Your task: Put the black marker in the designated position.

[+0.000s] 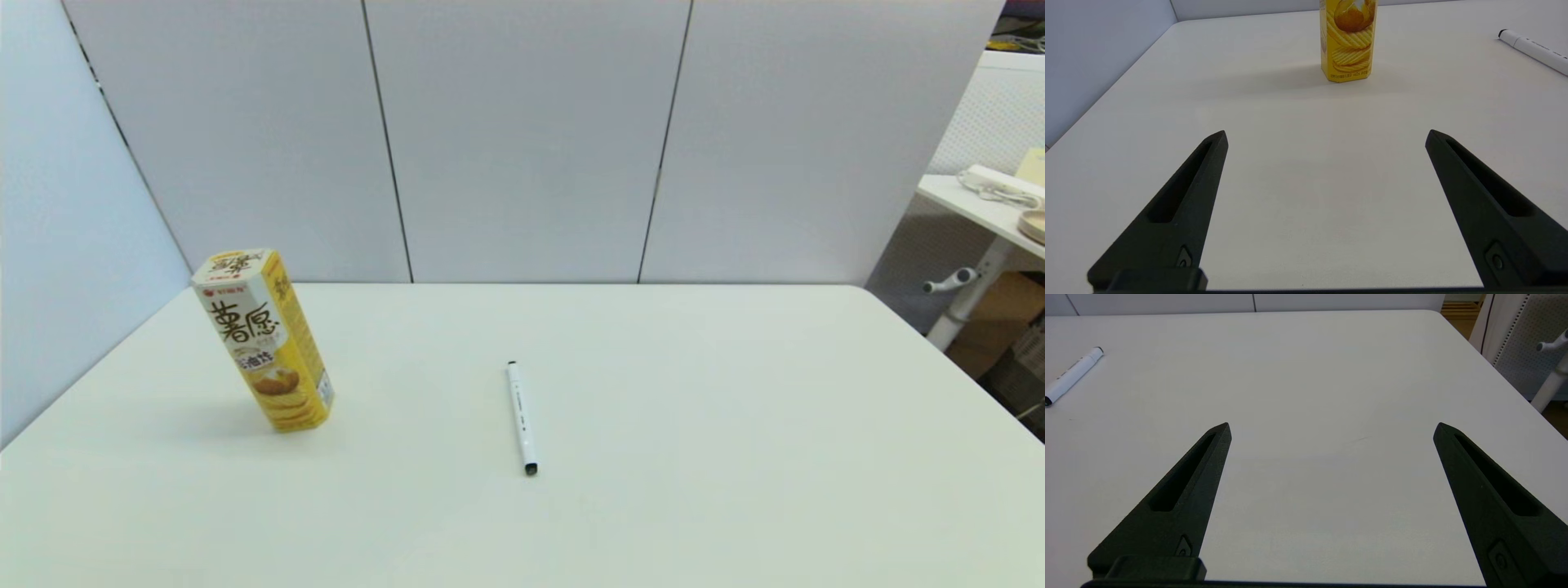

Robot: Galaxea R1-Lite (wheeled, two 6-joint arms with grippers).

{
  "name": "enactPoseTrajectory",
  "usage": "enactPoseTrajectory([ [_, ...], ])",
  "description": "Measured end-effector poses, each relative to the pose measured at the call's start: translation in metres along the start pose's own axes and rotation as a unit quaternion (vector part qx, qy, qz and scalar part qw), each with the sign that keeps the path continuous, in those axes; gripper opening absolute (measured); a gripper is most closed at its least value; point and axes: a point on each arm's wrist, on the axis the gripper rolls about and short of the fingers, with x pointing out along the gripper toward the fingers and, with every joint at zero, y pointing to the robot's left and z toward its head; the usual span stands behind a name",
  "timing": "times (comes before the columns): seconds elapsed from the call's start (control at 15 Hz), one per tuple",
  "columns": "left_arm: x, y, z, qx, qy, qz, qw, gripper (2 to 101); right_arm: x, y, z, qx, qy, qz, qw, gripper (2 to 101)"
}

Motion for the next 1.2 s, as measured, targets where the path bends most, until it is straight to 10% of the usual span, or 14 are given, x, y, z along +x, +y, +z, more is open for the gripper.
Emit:
enactPoseTrajectory([
  [1.2,0.007,0.004,0.034,0.008,0.02,0.005,1.0,97.8,0.0,0.0,0.0,0.0,0.0,0.0,1.0,98.0],
])
